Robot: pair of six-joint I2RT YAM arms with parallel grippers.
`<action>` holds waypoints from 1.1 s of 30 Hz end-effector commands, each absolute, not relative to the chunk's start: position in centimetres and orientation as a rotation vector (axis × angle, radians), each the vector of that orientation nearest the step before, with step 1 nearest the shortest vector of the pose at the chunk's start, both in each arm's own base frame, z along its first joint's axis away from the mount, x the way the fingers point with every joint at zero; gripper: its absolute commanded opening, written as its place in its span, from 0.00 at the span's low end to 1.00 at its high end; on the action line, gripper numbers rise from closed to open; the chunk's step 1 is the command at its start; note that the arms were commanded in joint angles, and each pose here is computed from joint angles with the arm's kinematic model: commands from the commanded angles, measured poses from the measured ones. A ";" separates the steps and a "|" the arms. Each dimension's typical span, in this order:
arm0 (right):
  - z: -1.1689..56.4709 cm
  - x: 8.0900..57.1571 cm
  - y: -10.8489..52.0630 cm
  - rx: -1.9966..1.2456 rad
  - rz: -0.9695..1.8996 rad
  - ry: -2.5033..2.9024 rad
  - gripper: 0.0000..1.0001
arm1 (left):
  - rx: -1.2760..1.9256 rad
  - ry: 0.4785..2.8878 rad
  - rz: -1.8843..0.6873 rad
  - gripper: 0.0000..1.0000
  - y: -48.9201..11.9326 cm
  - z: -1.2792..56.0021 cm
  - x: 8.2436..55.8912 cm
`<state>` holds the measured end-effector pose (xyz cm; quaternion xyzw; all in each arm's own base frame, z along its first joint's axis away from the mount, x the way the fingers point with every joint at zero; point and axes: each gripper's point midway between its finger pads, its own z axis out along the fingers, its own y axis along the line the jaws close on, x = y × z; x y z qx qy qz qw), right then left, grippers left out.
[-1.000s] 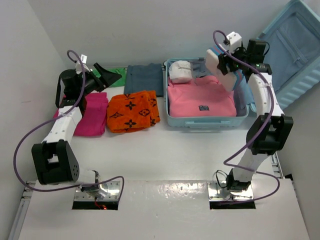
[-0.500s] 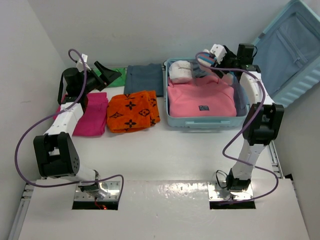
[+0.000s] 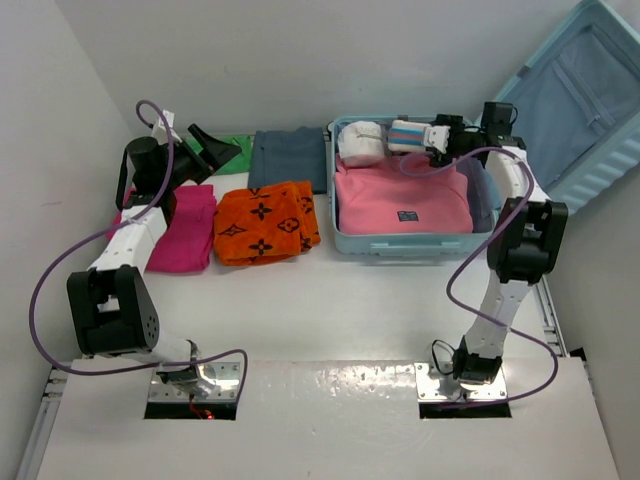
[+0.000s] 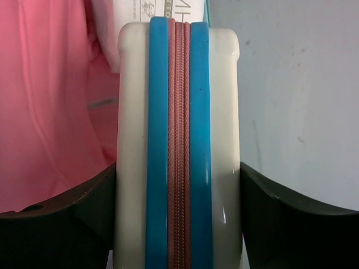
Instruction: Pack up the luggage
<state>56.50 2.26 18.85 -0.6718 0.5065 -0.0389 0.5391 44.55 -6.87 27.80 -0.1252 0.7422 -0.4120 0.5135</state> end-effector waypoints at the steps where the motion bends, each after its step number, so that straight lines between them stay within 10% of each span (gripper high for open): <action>1: 27.6 59.2 2.7 -1.659 -0.414 0.670 0.00 | -0.245 1.745 -0.954 1.00 -6.9 29.5 44.1; 11: 23.0 61.1 3.7 -1.755 -0.365 0.629 0.06 | -0.241 1.727 -0.955 1.00 -7.4 30.0 44.8; 12: 22.4 60.8 3.8 -1.807 -0.412 0.562 0.17 | -0.241 1.727 -0.955 1.00 -7.4 30.3 44.8; 14: 19.9 58.5 3.5 -1.867 -0.292 0.638 0.81 | -0.226 1.731 -0.955 1.00 -7.5 30.4 44.7; 17: 19.4 55.3 4.2 -1.947 -0.149 0.703 0.98 | -0.229 1.729 -0.955 1.00 -6.8 30.6 44.5; 30: 21.2 42.5 6.9 -2.043 0.211 0.902 0.99 | -0.217 1.719 -1.017 1.00 -7.4 30.2 42.8; 33: 22.3 40.9 9.1 -1.979 0.256 0.961 0.73 | -0.212 1.713 -1.016 1.00 -7.5 30.2 42.6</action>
